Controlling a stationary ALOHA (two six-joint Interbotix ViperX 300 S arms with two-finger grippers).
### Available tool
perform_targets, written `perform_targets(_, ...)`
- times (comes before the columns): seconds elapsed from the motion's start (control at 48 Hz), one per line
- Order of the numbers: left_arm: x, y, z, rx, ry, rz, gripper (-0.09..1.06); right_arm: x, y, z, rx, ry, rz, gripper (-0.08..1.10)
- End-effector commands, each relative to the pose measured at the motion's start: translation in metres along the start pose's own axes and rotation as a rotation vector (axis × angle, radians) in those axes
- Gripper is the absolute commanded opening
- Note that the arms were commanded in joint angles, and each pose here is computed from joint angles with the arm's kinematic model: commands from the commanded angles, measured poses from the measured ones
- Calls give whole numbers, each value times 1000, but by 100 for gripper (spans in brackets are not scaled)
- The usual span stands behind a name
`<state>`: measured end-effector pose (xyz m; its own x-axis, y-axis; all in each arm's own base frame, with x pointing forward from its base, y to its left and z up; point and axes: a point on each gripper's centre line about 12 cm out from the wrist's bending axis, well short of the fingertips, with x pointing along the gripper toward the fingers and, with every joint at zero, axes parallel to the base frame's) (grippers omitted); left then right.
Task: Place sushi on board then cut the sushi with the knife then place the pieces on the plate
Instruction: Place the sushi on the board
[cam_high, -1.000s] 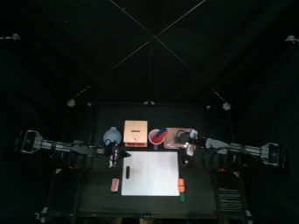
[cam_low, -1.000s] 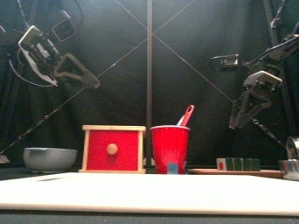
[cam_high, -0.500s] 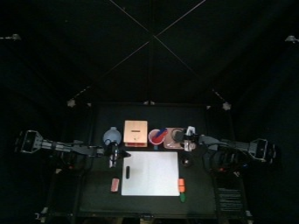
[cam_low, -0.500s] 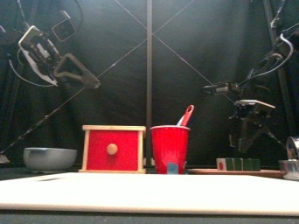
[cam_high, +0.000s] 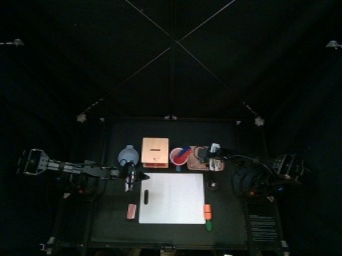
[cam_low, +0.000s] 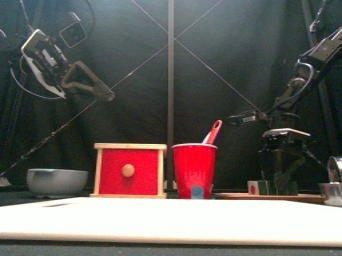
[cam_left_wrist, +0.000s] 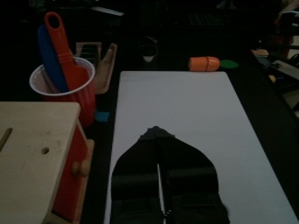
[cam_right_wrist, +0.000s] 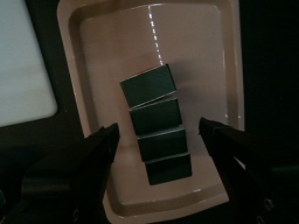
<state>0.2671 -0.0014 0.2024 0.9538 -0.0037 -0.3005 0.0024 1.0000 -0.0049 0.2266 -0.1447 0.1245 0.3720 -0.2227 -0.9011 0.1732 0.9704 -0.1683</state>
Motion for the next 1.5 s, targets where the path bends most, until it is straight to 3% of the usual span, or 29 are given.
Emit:
perform_targets(0.021,1,0,6,-1,-21,-2,0,1,-3,4,21,-26,4,101)
perform_targets(0.188,1,0,5,-3,-20,-2,0,7,-4,1,35,-28,0,95)
perform_targets(0.375,1,0,5,-1,-20,-2,0,8,-2,-5,45,-11,8,67)
perform_targets(0.479,1,0,5,-2,-20,0,0,2,-1,-2,88,-23,18,58)
perform_targets(0.979,1,0,5,-1,-18,-2,0,-70,41,31,506,-214,187,59)
perform_targets(1.5,1,0,4,-4,-14,-1,0,-66,134,71,747,-196,253,59)
